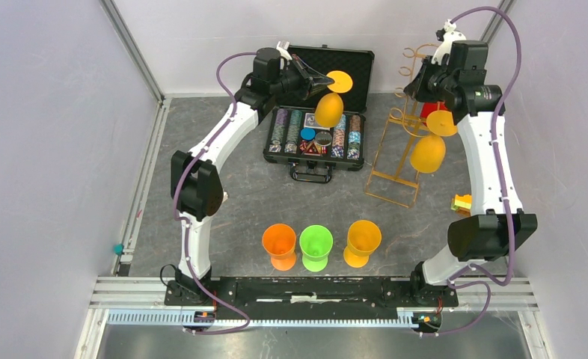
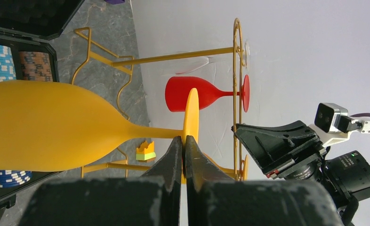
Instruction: Place the wine glass upside down on the wine glass rack
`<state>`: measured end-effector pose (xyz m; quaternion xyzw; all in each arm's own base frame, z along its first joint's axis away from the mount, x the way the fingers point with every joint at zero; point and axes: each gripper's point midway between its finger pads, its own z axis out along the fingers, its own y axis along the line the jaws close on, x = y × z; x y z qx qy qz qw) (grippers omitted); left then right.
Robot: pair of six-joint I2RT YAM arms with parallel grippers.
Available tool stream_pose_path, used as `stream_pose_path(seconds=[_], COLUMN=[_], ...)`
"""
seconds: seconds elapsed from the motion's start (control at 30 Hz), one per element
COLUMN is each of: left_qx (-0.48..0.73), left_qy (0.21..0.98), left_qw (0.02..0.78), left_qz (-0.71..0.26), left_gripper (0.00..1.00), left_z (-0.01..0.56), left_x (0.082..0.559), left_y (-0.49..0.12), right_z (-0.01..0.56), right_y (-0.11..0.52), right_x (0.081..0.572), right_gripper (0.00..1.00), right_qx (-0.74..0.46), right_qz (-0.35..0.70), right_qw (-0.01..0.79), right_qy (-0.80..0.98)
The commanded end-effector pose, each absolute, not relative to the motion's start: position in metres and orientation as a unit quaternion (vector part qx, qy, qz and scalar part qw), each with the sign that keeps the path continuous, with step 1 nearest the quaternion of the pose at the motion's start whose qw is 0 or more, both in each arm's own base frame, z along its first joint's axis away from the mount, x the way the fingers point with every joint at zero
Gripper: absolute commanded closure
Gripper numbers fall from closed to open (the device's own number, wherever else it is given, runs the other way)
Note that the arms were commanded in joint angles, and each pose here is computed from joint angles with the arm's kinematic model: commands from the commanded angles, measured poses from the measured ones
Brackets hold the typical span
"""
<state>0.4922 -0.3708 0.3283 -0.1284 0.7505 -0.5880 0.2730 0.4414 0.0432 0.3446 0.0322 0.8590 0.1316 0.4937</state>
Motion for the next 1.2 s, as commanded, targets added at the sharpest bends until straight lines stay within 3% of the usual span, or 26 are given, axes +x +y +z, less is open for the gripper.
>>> stream_pose_path(seconds=[0.0,0.53,0.67,0.8,1.17], left_qx=[-0.098,-0.104,-0.106,-0.108,-0.124], left_qy=[0.714,0.706,0.701,0.684,0.655], left_qw=[0.306,0.303,0.299,0.289,0.273], left_qz=[-0.622,-0.632,-0.639,-0.661,-0.693], left_gripper=[0.98,0.98,0.98,0.98,0.98], left_z=[0.387,0.393,0.396,0.403,0.416], left_x=[0.476,0.477,0.476,0.474,0.477], left_y=[-0.363,-0.363,-0.364,-0.368,-0.375], right_z=[0.354,0.338,0.347,0.373,0.440], right_y=[0.052,0.066,0.067,0.068,0.066], right_x=[0.419,0.371,0.371,0.375,0.365], right_gripper=[1.00,1.00,0.75,0.41,0.22], right_qx=[-0.005,-0.050,-0.056,-0.060,-0.048], right_qz=[0.144,0.176,0.177,0.177,0.180], right_qw=[0.492,0.436,0.450,0.483,0.614], right_qy=[0.858,0.881,0.873,0.856,0.767])
